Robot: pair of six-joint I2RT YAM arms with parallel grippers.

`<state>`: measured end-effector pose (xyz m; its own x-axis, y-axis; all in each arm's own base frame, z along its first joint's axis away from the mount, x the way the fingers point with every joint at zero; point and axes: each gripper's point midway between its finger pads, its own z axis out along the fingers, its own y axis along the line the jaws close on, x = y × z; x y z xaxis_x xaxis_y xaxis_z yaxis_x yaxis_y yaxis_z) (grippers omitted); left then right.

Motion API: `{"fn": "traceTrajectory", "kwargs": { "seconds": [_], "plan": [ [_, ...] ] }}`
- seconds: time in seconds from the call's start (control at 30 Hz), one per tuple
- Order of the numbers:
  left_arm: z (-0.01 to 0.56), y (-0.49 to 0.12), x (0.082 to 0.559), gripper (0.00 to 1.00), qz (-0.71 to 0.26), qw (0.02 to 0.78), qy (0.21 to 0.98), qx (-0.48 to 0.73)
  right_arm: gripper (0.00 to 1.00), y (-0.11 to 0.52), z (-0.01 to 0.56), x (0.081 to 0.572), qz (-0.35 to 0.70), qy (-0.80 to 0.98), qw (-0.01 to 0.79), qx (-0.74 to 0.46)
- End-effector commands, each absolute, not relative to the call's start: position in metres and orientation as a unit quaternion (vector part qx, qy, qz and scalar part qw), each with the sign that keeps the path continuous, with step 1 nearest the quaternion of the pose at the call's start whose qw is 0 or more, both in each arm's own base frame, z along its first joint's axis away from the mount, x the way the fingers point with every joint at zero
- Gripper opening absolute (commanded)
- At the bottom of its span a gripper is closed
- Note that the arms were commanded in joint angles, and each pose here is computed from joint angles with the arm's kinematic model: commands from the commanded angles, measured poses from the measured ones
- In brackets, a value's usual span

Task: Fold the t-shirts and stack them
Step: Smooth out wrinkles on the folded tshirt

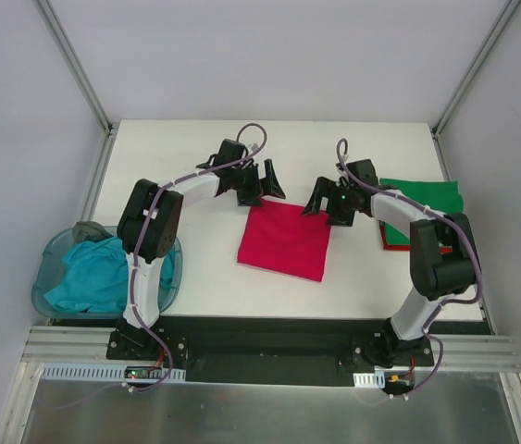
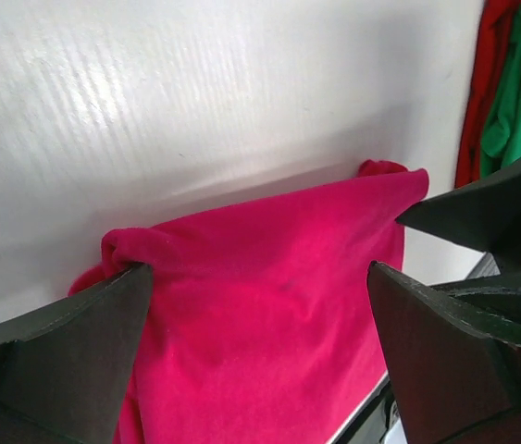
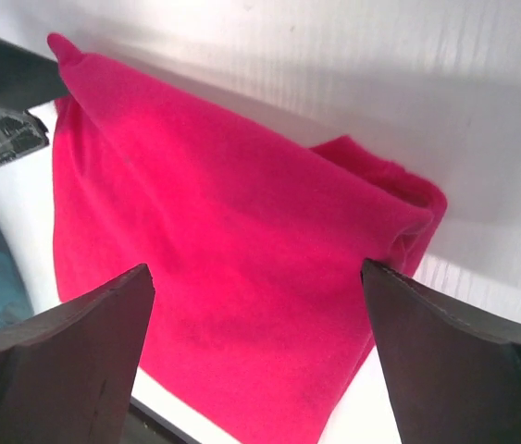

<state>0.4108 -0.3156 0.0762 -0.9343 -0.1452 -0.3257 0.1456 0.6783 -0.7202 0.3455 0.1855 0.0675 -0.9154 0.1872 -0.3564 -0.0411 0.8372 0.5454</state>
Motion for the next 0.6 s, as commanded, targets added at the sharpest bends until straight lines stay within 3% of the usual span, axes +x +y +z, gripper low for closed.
{"fn": "traceTrajectory", "kwargs": {
  "seconds": [0.0, 0.37, 0.57],
  "plan": [
    [0.067, -0.313, 0.430, 0.99, -0.393, 0.187, 0.900, -0.019, 0.96, 0.181, 0.060, 0.375, 0.270, 0.936, 0.219, 0.048],
    [0.051, -0.282, 0.414, 0.99, -0.324, 0.193, 0.925, -0.049, 0.96, 0.175, 0.050, 0.382, 0.243, 0.948, 0.199, 0.043],
    [0.142, -0.278, 0.414, 0.99, -0.348, 0.282, 0.894, -0.011, 0.96, 0.153, 0.131, 0.368, 0.215, 0.933, 0.290, 0.013]
  ]
}}
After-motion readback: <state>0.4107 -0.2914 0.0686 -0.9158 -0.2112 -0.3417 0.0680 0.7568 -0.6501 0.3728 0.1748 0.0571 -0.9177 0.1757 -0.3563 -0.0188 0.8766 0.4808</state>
